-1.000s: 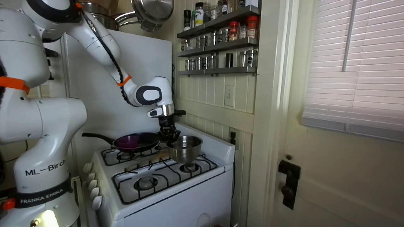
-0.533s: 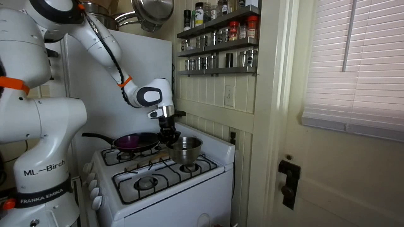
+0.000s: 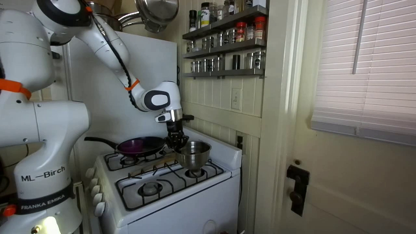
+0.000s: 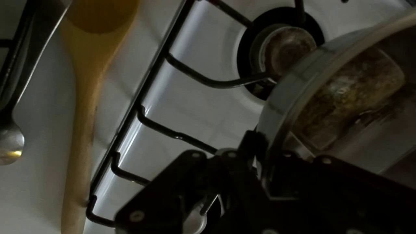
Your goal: Put the purple bowl on the pan then move the silver bowl to the right.
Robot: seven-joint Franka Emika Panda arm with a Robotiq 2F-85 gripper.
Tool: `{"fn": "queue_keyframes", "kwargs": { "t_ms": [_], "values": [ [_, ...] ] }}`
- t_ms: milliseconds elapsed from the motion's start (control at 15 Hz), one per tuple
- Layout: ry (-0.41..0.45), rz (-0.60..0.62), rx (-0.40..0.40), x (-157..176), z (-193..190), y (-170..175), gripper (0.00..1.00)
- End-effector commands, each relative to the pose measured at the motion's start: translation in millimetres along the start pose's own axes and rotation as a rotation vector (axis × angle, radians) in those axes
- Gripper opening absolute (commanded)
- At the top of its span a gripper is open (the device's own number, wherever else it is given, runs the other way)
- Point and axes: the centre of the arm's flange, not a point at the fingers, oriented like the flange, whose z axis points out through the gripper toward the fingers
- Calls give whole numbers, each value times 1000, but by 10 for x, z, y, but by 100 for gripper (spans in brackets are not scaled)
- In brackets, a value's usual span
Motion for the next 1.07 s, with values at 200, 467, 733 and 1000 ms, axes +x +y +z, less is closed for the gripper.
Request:
{"fn": "queue_keyframes", "kwargs": {
  "t_ms": [200,467,733,1000],
  "values": [
    [-10,-28,-13,-254,115,-103,2],
    [-6,-39,-19,-304,156,-88,2],
    [-7,-47,-28,-343,175,-96,38],
    [-18,-44,-27,-391,145,-111,69]
  ]
}}
